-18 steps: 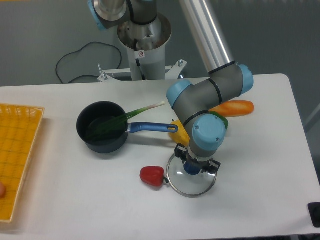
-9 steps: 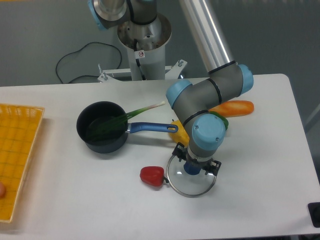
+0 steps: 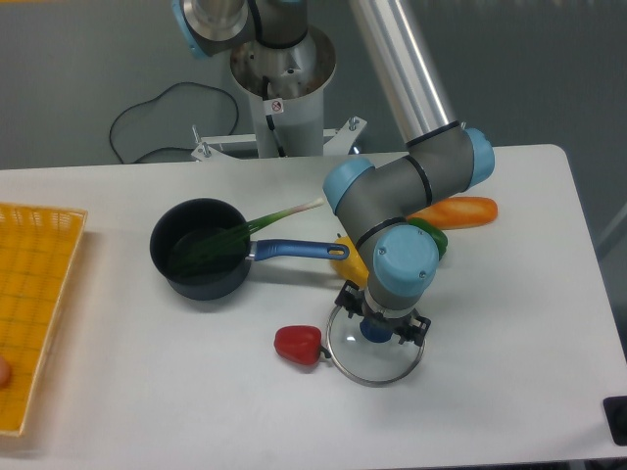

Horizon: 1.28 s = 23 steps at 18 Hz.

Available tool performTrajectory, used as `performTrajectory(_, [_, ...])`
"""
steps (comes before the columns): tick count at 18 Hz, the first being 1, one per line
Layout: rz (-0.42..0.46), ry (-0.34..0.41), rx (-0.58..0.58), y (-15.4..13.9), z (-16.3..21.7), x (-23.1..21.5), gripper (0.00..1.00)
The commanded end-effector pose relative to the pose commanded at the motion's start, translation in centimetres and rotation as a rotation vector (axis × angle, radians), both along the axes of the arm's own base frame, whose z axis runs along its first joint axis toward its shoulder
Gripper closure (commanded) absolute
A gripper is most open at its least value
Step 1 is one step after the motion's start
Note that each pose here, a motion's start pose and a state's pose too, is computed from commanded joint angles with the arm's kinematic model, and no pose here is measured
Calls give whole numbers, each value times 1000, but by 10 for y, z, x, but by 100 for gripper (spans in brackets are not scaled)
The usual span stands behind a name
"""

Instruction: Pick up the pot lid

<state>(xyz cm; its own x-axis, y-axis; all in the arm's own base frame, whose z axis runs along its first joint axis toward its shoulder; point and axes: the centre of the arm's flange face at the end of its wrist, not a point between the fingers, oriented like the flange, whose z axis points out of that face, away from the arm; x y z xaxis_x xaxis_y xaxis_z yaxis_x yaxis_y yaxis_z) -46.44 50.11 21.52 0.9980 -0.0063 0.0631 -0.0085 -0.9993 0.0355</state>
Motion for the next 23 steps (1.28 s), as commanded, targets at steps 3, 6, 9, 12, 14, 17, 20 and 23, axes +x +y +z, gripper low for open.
performTrajectory(3, [0,-2,-2,-1,-1,1,3])
performTrajectory(6, [-5,-3,-2,0,-2,0,6])
performTrajectory(9, [-14,-3,-1,0,-2,0,9])
performTrajectory(12, [-14,-3,-1,0,-2,0,28])
performTrajectory(14, [-14,-3,-1,0,-2,0,37])
performTrajectory(17, [-12,-2,-2,0,-1,0,56])
performTrajectory(20, [-12,2,0,1,1,-1,60])
performTrajectory(23, [-12,16,12,2,12,-5,63])
